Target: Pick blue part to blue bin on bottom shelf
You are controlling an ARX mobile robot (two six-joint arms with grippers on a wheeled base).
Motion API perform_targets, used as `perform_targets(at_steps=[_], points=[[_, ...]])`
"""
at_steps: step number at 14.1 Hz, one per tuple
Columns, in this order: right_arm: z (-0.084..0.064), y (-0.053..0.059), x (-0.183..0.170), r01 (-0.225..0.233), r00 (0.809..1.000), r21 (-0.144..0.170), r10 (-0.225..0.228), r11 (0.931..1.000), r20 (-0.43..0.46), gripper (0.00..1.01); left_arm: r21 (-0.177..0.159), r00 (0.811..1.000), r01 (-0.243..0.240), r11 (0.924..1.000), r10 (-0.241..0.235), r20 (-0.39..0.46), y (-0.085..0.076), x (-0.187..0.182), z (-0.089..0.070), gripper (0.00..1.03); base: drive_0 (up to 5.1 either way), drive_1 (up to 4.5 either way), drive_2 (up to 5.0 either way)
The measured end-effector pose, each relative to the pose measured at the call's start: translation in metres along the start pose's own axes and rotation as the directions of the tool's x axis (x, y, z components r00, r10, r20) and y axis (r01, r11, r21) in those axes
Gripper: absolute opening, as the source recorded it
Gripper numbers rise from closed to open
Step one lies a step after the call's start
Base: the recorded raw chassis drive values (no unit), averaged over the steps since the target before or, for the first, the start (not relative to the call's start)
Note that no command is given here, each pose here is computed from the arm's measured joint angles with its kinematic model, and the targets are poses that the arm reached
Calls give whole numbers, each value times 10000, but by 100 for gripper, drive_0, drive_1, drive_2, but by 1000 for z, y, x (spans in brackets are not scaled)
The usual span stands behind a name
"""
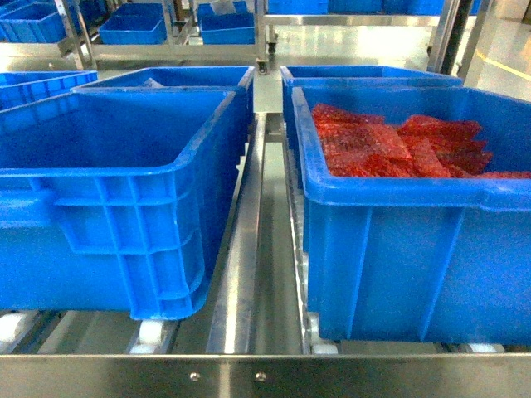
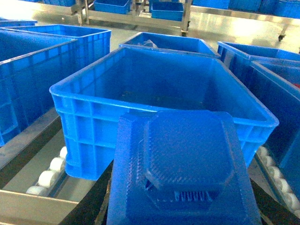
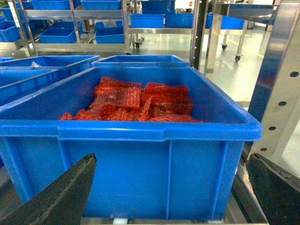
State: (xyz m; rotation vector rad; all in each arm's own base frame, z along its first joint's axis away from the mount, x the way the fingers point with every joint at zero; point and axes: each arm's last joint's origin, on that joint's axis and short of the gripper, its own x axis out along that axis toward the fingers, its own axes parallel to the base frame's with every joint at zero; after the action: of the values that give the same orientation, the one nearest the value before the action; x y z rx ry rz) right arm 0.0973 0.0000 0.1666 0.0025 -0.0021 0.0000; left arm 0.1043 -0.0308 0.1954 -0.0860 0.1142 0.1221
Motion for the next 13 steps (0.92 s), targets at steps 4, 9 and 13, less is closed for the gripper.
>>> perform_targets(at_steps=[4,9,13], points=[[0,0,0,0,10000,0,0,10000,-34,98,-2,10000,-3,10000,3,4,0,0,0,43,5,400,-391],[0,0,0,0,10000,0,0,10000,-11,98,12,10000,12,10000,-12,-22,0,0,0,43,5,400,-391],[0,0,0,0,10000,0,0,10000,-8,98,18,10000,11,10000,-11,-31,0,0,0,43,5,400,-391]])
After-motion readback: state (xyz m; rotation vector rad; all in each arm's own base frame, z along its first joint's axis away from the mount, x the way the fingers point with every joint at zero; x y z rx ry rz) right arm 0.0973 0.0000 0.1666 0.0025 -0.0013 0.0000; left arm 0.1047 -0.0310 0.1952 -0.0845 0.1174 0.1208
